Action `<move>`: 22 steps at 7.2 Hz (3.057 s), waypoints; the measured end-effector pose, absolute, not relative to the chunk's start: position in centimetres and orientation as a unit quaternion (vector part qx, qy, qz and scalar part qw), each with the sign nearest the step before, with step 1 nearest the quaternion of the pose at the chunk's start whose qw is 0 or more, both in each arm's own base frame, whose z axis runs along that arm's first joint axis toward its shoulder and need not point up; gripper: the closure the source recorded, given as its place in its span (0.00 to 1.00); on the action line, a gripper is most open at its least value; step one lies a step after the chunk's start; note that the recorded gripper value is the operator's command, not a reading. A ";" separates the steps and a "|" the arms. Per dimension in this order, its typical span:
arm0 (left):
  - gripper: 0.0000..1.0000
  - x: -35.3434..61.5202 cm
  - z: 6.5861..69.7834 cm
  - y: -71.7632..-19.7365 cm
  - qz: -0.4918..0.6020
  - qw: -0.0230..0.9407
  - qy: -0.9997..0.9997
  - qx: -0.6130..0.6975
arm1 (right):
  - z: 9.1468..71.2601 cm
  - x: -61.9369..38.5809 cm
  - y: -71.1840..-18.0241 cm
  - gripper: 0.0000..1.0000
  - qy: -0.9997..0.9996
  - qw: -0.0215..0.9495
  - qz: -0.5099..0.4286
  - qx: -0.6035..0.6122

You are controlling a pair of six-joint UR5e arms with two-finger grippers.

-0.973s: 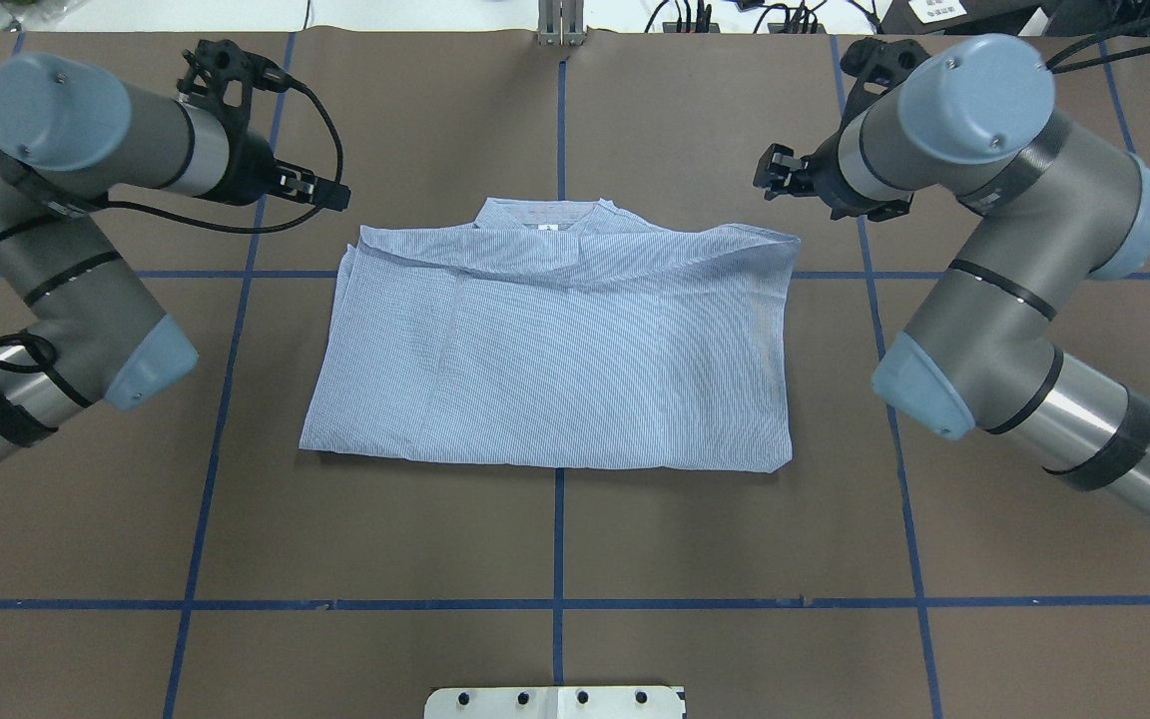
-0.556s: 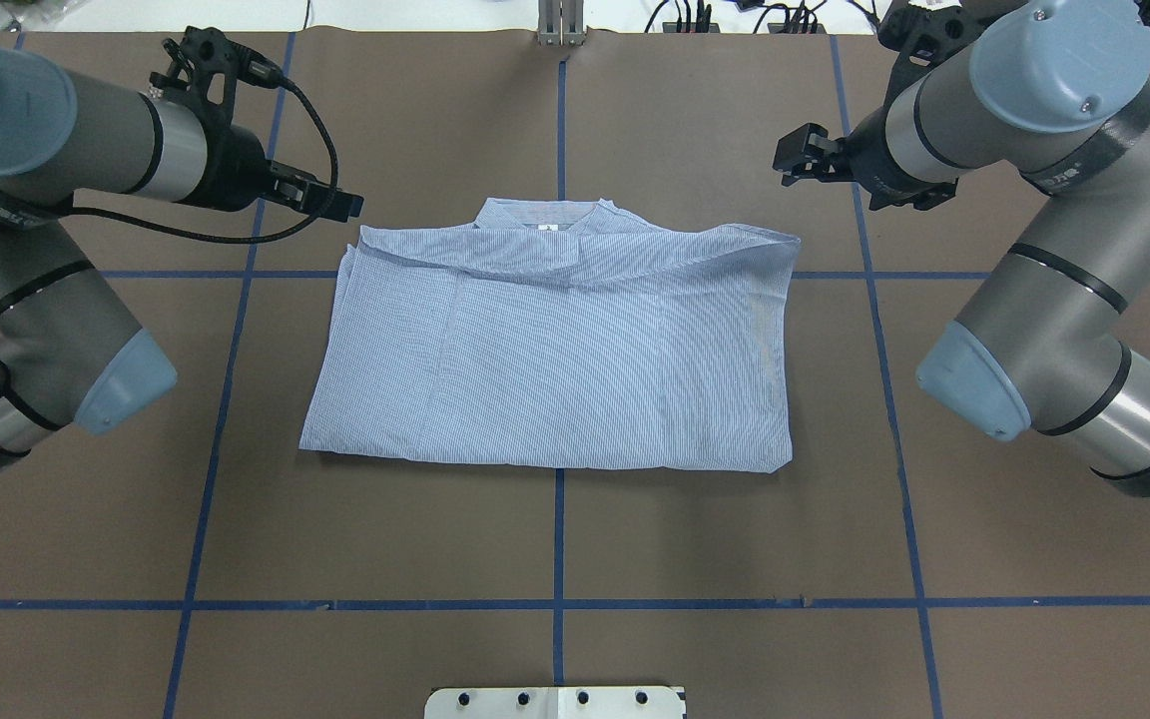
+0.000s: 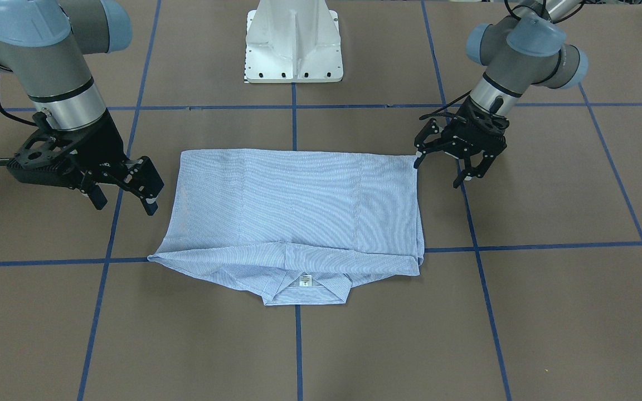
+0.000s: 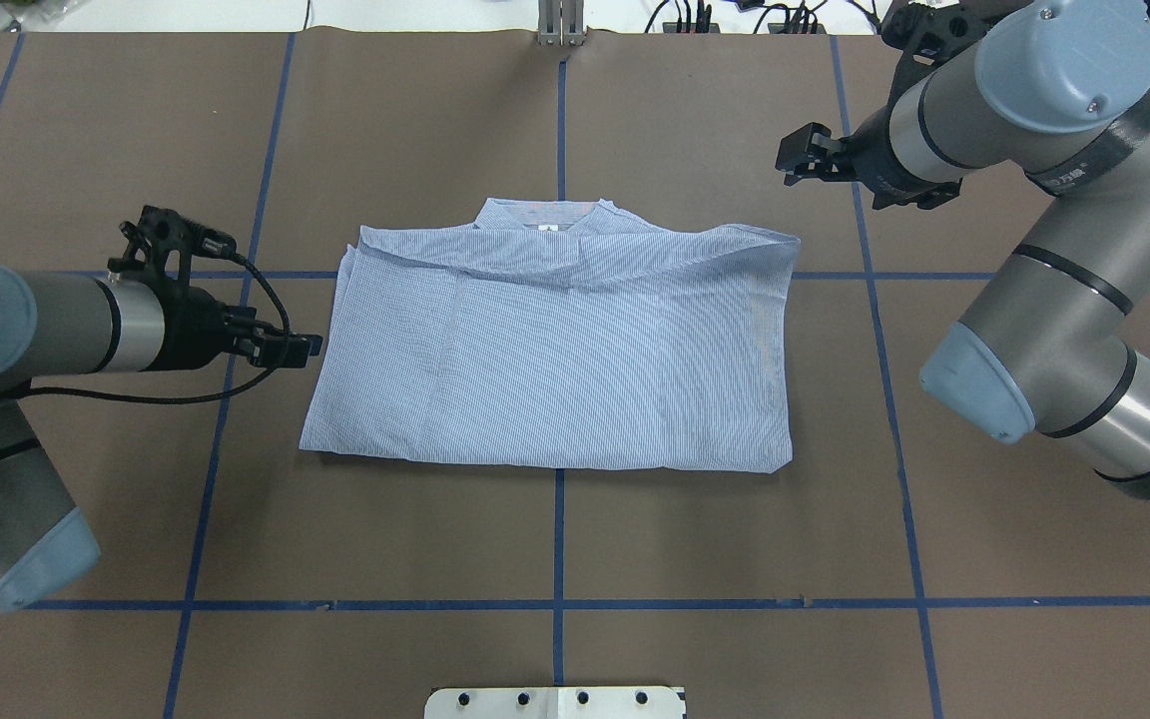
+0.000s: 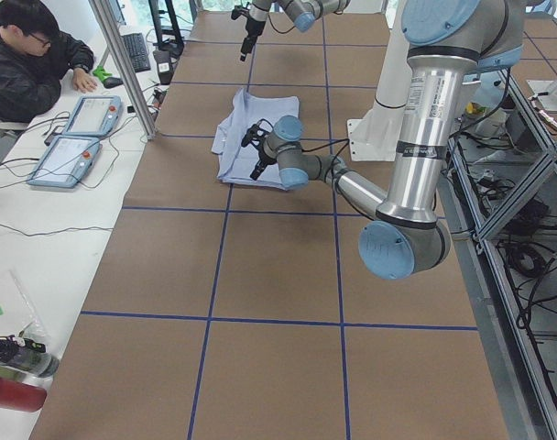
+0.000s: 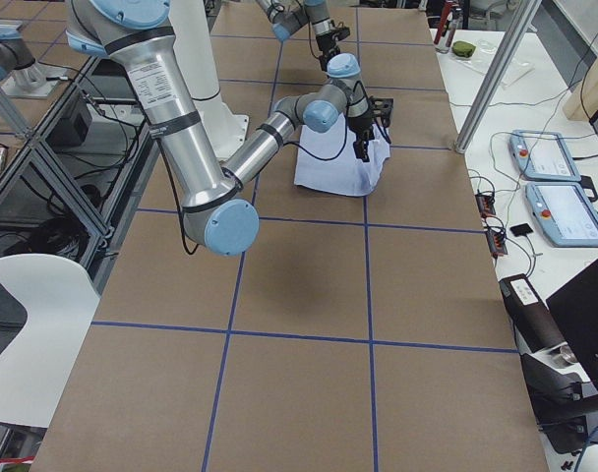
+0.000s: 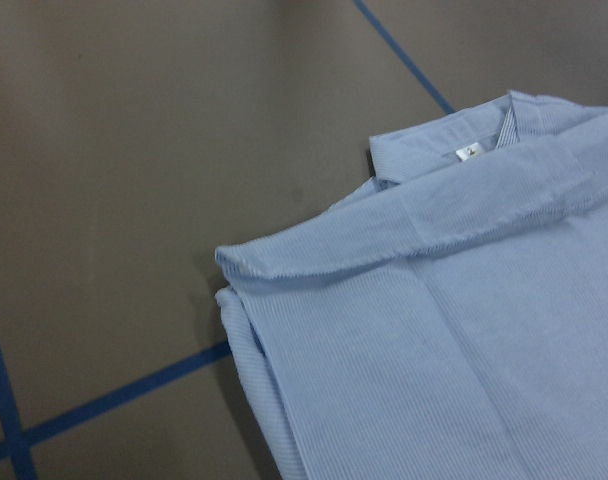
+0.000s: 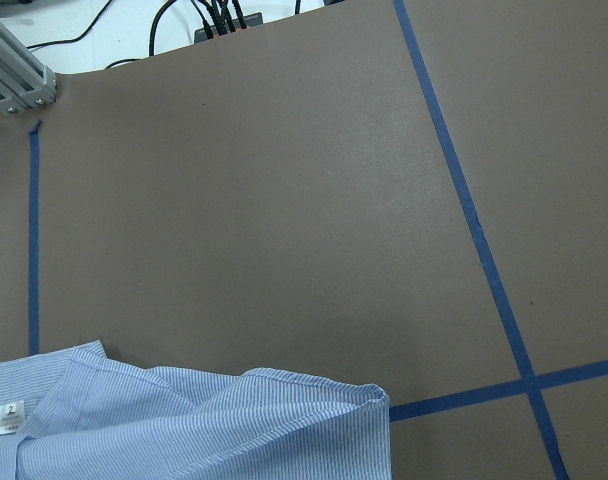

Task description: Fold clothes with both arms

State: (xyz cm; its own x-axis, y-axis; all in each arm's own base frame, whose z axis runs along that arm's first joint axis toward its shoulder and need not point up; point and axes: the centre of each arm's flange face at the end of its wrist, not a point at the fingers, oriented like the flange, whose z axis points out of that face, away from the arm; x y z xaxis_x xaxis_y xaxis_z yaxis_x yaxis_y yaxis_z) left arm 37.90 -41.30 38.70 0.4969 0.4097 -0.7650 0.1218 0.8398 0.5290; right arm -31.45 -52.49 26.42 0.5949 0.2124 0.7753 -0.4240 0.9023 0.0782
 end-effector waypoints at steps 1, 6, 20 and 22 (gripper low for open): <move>0.03 39.4 39.8 -39.9 0.082 0.826 0.494 0.258 | 26.5 -31.5 -52.5 0.00 -0.412 0.884 0.181 0.129; 0.16 43.7 40.9 -36.2 0.107 0.828 0.499 0.234 | 26.5 -31.3 -52.4 0.00 -0.412 0.883 0.181 0.131; 1.00 39.8 42.7 -57.5 0.087 0.859 0.380 0.333 | 27.1 -31.9 -52.0 0.00 -0.411 0.885 0.176 0.127; 1.00 43.1 39.2 -66.0 0.065 0.866 0.361 0.338 | 27.1 -31.9 -52.0 0.00 -0.411 0.885 0.176 0.127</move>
State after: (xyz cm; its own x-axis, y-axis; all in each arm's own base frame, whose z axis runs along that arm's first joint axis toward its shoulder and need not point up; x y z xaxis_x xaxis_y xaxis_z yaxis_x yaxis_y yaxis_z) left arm 43.06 -66.01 39.16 0.7302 0.3571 -0.5825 0.1318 0.7629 0.6329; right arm -31.94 -51.96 27.08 0.5997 0.2068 0.7731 -0.4158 0.9059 0.0802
